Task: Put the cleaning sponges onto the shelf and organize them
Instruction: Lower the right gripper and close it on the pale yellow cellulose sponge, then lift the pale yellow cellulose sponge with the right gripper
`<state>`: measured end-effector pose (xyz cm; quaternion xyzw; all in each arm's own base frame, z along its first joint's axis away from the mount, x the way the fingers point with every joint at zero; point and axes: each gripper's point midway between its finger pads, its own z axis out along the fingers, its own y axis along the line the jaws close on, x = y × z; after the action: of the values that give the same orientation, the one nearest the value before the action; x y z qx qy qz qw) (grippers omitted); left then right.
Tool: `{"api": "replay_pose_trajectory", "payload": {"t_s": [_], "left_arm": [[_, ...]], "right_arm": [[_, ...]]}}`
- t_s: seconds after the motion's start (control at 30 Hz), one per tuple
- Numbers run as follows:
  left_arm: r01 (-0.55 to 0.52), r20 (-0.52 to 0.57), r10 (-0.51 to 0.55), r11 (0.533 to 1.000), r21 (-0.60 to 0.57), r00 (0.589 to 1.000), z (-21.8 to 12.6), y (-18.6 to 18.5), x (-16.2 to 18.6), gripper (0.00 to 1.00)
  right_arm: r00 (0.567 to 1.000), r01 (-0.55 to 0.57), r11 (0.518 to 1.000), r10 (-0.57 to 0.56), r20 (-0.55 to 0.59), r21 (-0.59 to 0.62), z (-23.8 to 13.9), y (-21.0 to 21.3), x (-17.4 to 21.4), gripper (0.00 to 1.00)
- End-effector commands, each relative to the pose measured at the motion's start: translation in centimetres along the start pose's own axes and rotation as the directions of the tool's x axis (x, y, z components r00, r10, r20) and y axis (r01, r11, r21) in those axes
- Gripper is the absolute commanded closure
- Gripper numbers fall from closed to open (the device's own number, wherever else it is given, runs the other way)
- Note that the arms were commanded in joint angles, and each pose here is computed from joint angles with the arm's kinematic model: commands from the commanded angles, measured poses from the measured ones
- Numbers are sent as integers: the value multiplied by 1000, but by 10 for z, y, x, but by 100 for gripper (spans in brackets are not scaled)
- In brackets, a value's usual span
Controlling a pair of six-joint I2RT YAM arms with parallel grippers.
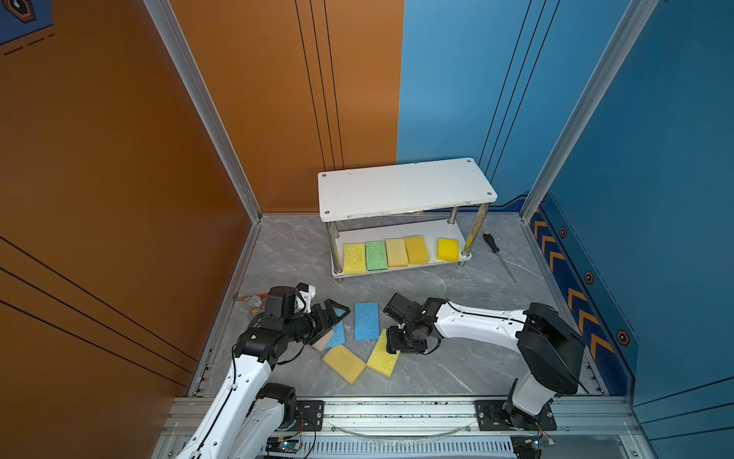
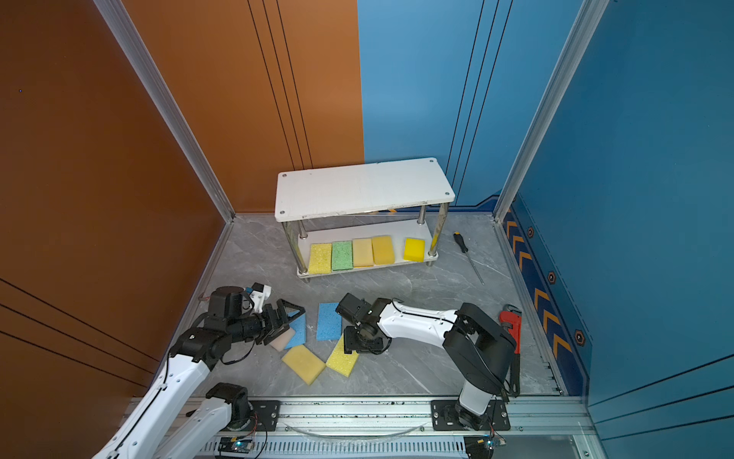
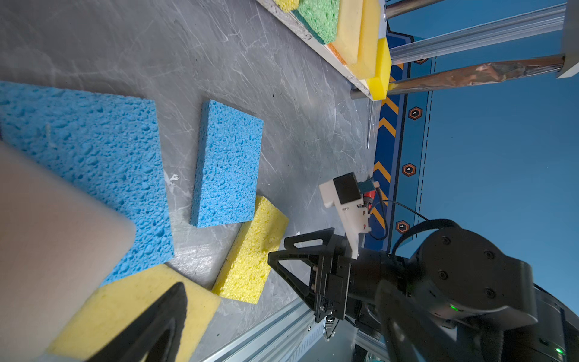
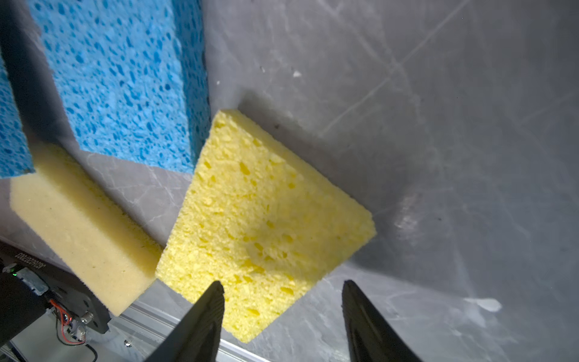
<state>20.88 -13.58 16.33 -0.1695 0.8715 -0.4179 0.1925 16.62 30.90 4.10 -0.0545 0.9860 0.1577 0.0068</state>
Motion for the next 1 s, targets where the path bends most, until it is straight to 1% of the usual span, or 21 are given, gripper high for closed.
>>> {"api": "replay_pose_trajectory", "payload": {"t_s": [0.0, 0.17, 0.33, 0.4, 0.47, 0.6, 0.8, 0.97], "left_arm": [[20, 1, -20, 1000, -6, 1000, -2, 5, 3, 6], [19, 2, -19, 1000, -8, 1000, -5, 6, 5, 5], [19, 5, -19, 1000, -7, 1000, -6, 5, 5, 5], [20, 13, -20, 1000, -7, 1000, -7, 6, 4, 5], [25, 20, -25, 1000, -4, 999, -8, 7, 4, 5], [39, 41, -39, 999, 4, 998, -11, 9, 4, 5], [48, 60, -49, 999, 15, 997, -15, 10, 2, 5], [47, 61, -48, 999, 16, 997, -15, 11, 2, 5]], "right_arm": [[999, -1, 999, 3, -43, 40, 6, -6, 10, 39], [1000, 13, 998, -12, -26, 55, 11, -1, 0, 45], [1000, -17, 996, 16, 11, 88, 12, -11, -11, 52], [999, -35, 994, 32, 26, 107, 10, -17, -15, 62], [998, -52, 991, 48, 37, 120, 8, -24, -18, 69], [995, -82, 989, 75, 63, 120, 1, -33, -24, 76], [993, -82, 992, 73, 97, 97, -12, -34, -31, 90], [991, -85, 994, 76, 114, 75, -25, -36, -36, 92]]}}
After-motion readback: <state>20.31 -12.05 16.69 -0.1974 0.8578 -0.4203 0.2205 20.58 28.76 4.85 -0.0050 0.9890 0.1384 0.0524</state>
